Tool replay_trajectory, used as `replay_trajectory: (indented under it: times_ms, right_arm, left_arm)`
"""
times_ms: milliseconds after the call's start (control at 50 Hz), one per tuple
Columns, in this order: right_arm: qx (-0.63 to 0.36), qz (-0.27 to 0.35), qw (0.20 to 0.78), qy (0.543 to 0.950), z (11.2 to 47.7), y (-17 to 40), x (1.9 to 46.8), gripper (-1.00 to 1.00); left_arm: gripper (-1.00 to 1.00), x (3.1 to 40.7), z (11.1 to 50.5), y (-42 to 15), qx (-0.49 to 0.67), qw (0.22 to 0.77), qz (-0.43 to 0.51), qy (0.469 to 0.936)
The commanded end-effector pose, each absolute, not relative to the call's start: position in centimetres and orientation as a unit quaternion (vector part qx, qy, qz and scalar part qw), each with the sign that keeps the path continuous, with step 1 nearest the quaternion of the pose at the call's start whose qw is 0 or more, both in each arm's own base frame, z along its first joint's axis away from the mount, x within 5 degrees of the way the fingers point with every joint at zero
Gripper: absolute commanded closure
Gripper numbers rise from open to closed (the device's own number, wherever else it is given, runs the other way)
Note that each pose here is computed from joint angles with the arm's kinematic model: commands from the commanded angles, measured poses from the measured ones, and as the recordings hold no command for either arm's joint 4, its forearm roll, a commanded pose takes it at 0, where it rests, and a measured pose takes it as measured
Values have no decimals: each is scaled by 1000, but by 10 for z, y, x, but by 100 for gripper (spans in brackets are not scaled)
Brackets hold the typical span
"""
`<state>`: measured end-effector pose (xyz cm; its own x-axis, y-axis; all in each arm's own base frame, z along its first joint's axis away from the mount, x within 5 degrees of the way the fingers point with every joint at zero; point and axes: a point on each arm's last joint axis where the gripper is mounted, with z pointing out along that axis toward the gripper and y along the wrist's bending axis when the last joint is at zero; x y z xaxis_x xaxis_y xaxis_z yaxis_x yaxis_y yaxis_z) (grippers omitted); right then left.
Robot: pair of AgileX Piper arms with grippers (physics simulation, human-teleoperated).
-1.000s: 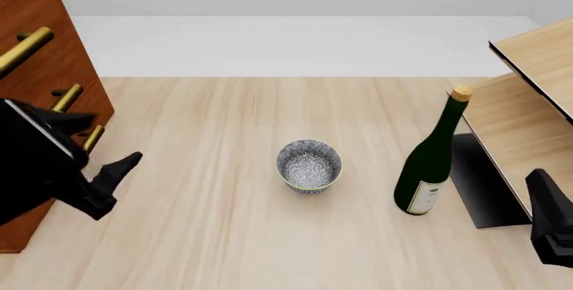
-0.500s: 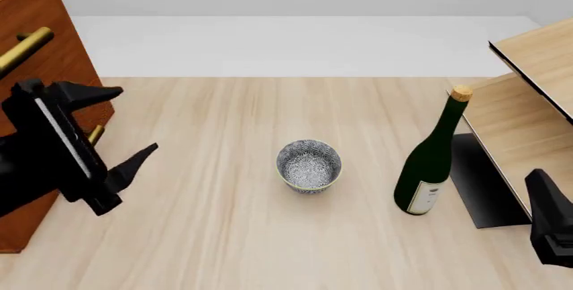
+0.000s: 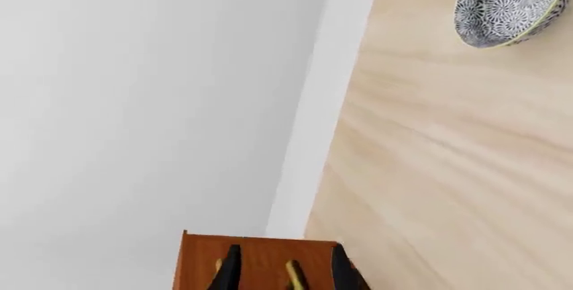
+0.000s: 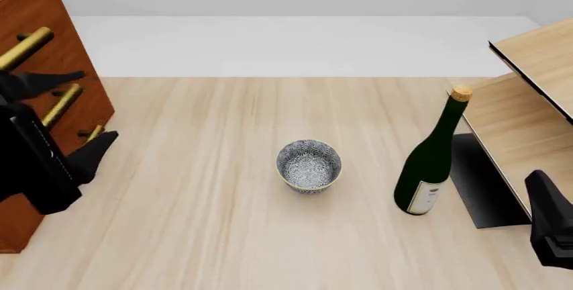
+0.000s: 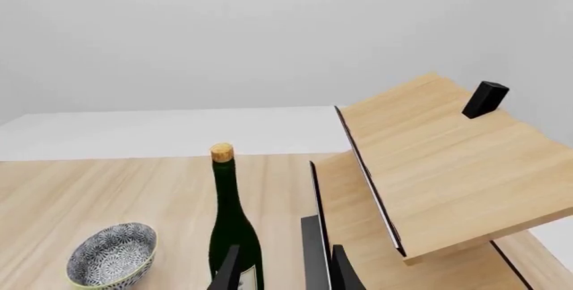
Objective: Close the bottom drawer of the cabinet and open the top drawer.
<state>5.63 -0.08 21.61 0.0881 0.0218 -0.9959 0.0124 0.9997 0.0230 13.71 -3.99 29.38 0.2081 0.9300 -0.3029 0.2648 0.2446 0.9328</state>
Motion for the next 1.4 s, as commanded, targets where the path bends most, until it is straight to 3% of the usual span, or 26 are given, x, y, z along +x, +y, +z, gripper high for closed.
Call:
replay_trajectory:
  times_ms: [20,900,1400]
  right_arm:
    - [12,4,737,675,216,-1,56,-100]
    - [16,8,737,675,216,-1,56,-100]
    - [16,7,737,675,216,-1,57,-100]
  left_arm:
    - [-100,134,308,-27,528,550,354,542]
    - [-100,148,322,15,461,483,487,563]
    - [-100,172,308,24,461,462,486,581]
